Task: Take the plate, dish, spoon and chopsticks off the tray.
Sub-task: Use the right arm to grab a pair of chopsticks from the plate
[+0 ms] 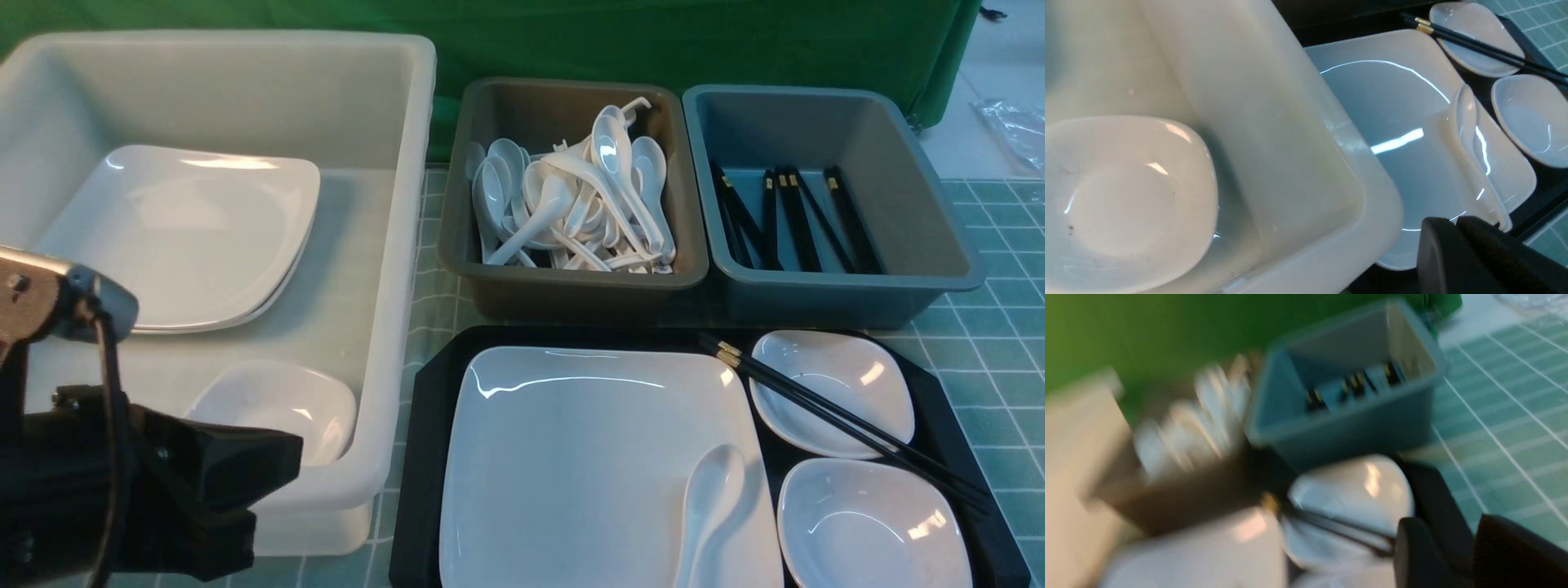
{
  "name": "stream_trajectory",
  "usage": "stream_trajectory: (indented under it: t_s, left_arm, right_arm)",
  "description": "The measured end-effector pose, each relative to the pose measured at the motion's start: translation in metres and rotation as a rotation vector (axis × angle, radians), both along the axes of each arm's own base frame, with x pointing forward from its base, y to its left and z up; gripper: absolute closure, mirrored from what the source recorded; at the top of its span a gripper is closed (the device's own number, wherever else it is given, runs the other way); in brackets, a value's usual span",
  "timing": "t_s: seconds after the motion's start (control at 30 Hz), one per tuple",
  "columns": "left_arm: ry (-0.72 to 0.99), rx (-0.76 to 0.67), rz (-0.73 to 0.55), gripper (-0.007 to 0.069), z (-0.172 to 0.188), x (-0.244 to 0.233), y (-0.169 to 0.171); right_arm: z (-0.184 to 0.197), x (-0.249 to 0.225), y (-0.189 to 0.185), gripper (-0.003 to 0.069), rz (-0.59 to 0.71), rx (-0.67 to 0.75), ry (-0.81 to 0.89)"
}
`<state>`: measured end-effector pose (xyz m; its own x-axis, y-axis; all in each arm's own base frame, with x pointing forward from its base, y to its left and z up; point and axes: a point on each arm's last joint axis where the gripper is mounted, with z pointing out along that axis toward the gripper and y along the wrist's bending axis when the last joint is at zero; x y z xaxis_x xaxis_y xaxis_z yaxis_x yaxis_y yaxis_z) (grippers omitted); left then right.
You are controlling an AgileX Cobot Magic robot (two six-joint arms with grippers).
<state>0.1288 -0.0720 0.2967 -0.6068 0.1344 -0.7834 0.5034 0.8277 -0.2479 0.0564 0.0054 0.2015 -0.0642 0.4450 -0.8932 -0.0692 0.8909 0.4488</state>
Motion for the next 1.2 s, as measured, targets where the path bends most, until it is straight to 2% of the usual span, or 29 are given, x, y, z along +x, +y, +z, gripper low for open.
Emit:
stream_trajectory:
  t_s: [0.07,0.17,0.27,0.4,0.5,0.63,0.73,0.87,1.07,1.2]
  left_arm:
    - [-0.018,0.005,-0.024,0.0608,0.000,0.002,-0.002]
    - [-0.060,-0.009,-0.084,0.0608,0.002,0.003,-0.008]
    - [-0.094,0.002,-0.215,0.0608,0.006,0.004,-0.022]
    - [-0.086,0.047,-0.398,0.0608,0.019,0.006,-0.049]
    - [-0.147,0.031,-0.466,0.0608,0.044,0.000,-0.058]
    - [-0.203,0.018,-0.473,0.0608,0.057,-0.008,-0.054]
    - [-0.212,0.031,-0.490,0.0608,0.059,-0.014,-0.051]
    - [-0.215,0.040,-0.515,0.0608,0.061,-0.022,-0.047]
    - [-0.245,0.065,-0.528,0.0608,0.064,-0.030,-0.040]
    - [-0.258,0.091,-0.527,0.0608,0.064,-0.031,-0.038]
  right_arm:
    - [0.003,0.000,0.000,0.0446,-0.001,0.041,-0.022]
    - [0.008,0.001,0.002,0.0501,0.022,0.050,0.079]
    - [0.039,0.008,0.009,0.0541,0.123,-0.113,0.235]
    - [0.090,0.052,0.032,0.0545,0.387,-0.538,0.535]
    - [0.098,0.100,0.051,0.0545,0.534,-0.767,0.773]
    - [0.088,0.148,0.069,0.0539,0.651,-0.891,0.895]
    - [0.076,0.176,0.078,0.0503,0.716,-0.943,0.942]
    - [0.063,0.206,0.080,0.0417,0.774,-0.959,0.976]
    - [0.037,0.246,0.073,0.0290,0.910,-0.869,0.992]
    - [0.014,0.268,0.065,0.0225,0.924,-0.835,1.036]
